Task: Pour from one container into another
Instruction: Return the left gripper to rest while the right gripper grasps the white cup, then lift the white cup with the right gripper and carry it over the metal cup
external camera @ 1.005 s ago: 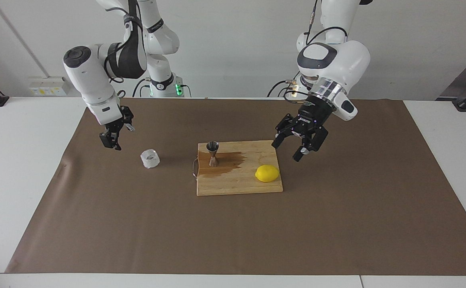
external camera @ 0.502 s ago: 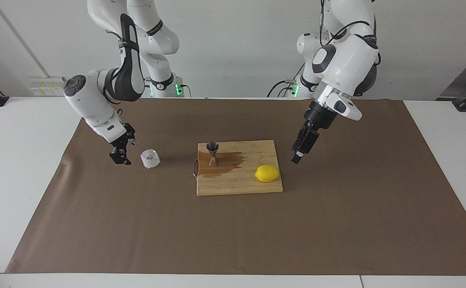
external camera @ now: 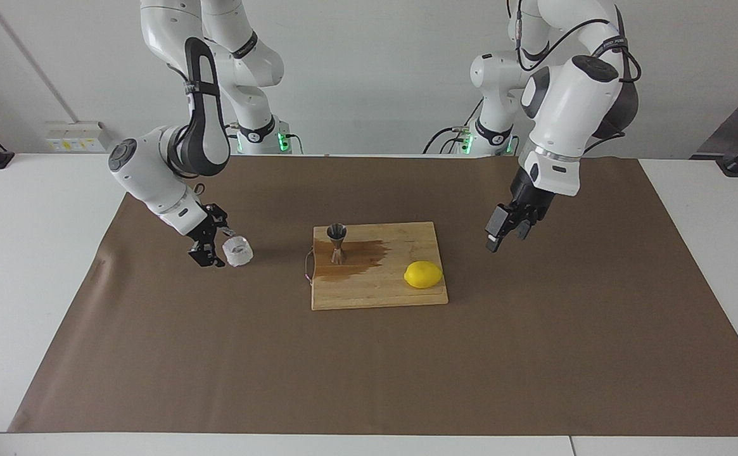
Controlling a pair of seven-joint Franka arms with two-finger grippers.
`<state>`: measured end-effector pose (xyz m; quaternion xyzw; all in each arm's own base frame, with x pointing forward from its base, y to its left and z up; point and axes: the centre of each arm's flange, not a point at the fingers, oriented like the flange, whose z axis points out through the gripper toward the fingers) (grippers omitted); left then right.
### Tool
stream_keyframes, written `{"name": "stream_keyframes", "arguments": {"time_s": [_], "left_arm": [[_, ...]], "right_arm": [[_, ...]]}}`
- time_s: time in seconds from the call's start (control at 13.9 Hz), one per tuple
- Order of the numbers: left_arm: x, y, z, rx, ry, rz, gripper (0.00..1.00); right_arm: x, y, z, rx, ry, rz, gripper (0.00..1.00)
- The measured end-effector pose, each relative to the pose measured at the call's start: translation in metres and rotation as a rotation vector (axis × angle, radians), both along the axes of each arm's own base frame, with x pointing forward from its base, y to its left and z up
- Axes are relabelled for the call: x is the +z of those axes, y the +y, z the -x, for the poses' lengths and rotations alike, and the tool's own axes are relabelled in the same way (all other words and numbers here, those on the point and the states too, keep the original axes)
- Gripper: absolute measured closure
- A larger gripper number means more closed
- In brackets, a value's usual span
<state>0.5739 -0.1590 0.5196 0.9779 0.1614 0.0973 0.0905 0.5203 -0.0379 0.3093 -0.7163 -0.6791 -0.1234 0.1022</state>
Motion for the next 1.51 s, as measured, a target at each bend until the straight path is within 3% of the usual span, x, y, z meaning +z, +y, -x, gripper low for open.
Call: {"name": "stream_keyframes", "arguments": {"time_s": [0.29, 0.57, 0.79, 0.93, 1.08, 1.51], "left_arm": [[0.005, 0.045, 0.008, -0.267, 0.095, -0.105, 0.0], [0.046, 0.105, 0.006, -0.417, 0.136, -0.149, 0.0], [0.055, 0.116, 0.008, -0.445, 0.146, -0.177, 0.0], [0.054, 0.111, 0.009, -0.456, 0.158, -0.177, 0.0], [0.052, 0.112, 0.01, -0.455, 0.17, -0.178, 0.0], [0.054, 0.125, 0.021, -0.441, 0.24, -0.174, 0.0]], "right_arm": [[-0.005, 0.002, 0.002, -0.004, -0.019, 0.0, 0.0], [-0.007, 0.008, 0.003, -0.003, -0.026, -0.012, 0.0], [-0.009, 0.011, 0.004, -0.001, -0.036, -0.004, 0.03], [-0.009, 0.014, 0.004, 0.003, -0.039, -0.003, 0.22], [-0.008, 0.015, 0.004, 0.004, -0.041, -0.007, 0.49], [0.014, 0.035, -0.01, 0.025, -0.112, -0.055, 0.51]]}}
